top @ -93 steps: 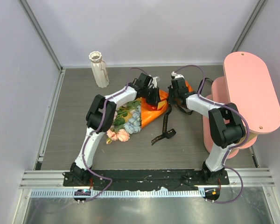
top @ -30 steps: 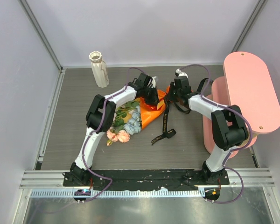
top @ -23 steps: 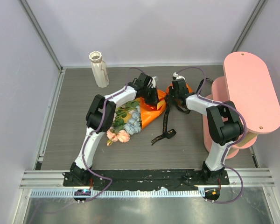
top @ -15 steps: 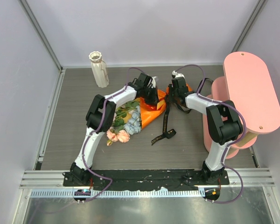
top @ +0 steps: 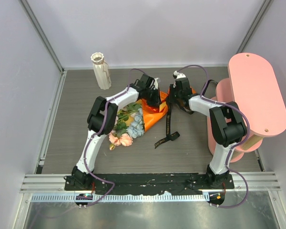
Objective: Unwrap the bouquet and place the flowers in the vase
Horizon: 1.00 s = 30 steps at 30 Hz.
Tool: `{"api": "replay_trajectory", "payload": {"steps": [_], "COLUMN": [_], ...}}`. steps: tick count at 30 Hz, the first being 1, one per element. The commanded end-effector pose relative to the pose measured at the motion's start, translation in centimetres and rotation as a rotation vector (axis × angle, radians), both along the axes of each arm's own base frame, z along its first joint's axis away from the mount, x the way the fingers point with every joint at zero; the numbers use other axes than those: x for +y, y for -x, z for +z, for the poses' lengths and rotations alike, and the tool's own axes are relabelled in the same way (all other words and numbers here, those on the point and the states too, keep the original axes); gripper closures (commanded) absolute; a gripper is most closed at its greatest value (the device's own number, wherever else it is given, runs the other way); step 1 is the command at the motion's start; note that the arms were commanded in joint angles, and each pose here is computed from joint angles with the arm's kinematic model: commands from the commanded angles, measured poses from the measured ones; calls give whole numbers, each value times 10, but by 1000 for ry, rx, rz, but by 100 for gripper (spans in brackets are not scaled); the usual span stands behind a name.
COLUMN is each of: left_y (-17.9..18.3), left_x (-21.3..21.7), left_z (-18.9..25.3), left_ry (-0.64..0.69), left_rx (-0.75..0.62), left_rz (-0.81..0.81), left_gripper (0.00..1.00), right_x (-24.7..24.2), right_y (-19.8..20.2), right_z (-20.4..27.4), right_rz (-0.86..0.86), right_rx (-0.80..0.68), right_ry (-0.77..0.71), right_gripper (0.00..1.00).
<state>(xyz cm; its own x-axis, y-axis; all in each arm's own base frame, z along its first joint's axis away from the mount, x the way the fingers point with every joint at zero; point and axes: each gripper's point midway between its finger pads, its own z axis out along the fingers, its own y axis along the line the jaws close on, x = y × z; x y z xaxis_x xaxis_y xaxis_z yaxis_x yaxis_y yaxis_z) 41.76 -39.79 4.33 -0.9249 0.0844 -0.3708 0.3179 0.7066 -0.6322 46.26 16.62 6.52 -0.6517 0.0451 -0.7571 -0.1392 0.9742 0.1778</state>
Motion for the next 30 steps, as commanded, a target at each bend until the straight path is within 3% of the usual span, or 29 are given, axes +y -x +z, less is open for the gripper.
{"api": "replay_trajectory", "payload": {"steps": [1,12,17,22,30], "left_y": [0,3,3,2,-1], "left_x": [6,10,10,13,19], "left_z": [-4,-10,-13,-17,-26], "left_ry": [-36,-55,-57,-67,-92], "left_rx": [4,9,14,23,37], "left_rz": [-5,-9,-3,13,60], "left_gripper": [100,100,100,100,100], "right_x": [22,-3,-4,-6,-16], "right_y": [-19,-24,-19,-20,-15], "right_z": [29,8,8,20,86], "right_rz": [78,-28,-7,-11,-164], "right_rx": [-124,-77,-91,-105,-204], "right_ry": [-75,42,43,81,169], "right_gripper": [74,73,83,99,99]}}
